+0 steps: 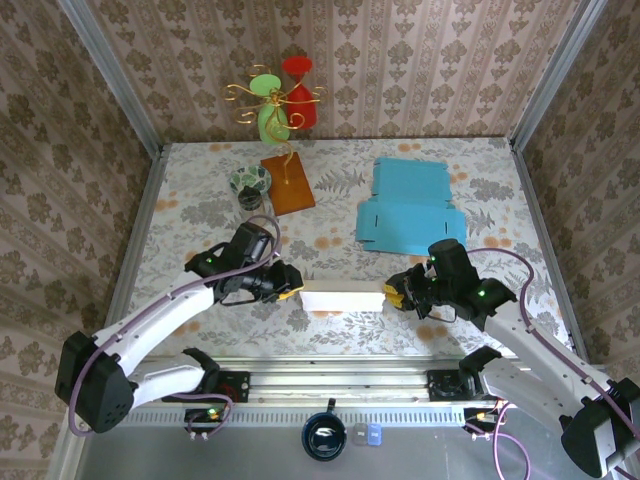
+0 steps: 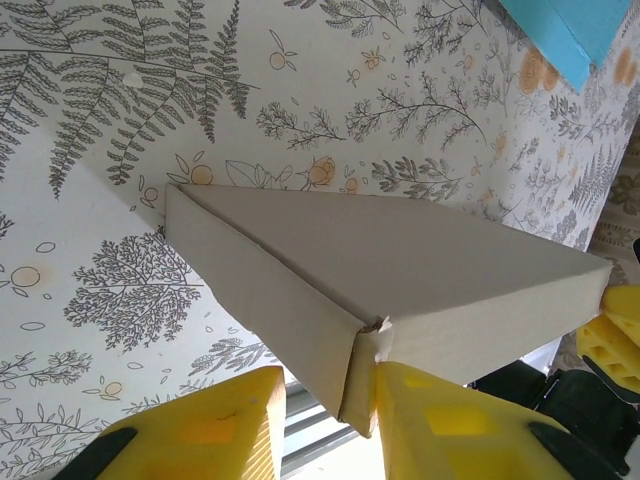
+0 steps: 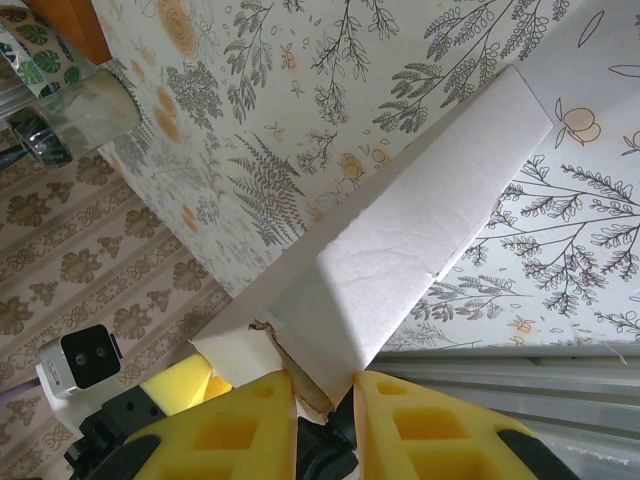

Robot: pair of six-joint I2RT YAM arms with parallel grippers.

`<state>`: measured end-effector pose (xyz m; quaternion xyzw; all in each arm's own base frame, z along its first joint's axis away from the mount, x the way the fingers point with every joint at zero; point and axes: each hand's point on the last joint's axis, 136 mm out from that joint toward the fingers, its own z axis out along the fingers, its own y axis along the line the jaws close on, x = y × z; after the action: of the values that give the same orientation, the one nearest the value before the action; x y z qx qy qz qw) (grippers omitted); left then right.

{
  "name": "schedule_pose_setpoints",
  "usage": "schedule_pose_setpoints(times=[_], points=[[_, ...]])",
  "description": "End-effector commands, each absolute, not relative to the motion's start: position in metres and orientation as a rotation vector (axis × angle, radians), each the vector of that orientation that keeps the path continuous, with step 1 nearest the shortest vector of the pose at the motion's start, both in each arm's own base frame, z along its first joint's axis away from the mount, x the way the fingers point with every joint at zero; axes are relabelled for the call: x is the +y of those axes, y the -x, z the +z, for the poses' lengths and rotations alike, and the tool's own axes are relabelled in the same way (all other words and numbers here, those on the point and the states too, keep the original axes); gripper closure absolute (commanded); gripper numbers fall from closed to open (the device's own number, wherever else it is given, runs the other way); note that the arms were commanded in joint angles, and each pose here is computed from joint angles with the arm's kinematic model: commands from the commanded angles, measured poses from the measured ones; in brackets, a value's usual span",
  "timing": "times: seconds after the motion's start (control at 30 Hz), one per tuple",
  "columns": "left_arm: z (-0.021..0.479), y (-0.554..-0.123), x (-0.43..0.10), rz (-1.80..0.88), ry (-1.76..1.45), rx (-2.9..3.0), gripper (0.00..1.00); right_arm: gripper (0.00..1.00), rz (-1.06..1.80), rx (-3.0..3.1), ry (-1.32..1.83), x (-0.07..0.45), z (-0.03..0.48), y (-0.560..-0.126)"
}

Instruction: Fold the paper box

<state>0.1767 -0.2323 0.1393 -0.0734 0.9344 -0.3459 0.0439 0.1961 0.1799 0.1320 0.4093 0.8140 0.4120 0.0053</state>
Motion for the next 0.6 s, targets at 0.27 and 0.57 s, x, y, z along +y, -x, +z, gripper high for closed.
schedule_pose_setpoints(times=[0.27, 0.57], points=[[0.105, -0.159, -0.211, -0.934, 0.269, 2.943, 0.75, 0.78, 0.964, 2.72, -1.452, 0.158, 0.081, -0.166], [0.086, -0.152, -0.202, -0.924, 0.316, 2.946, 0.85, 0.86, 0.896, 2.739, -1.572, 0.152, 0.065, -0.153]])
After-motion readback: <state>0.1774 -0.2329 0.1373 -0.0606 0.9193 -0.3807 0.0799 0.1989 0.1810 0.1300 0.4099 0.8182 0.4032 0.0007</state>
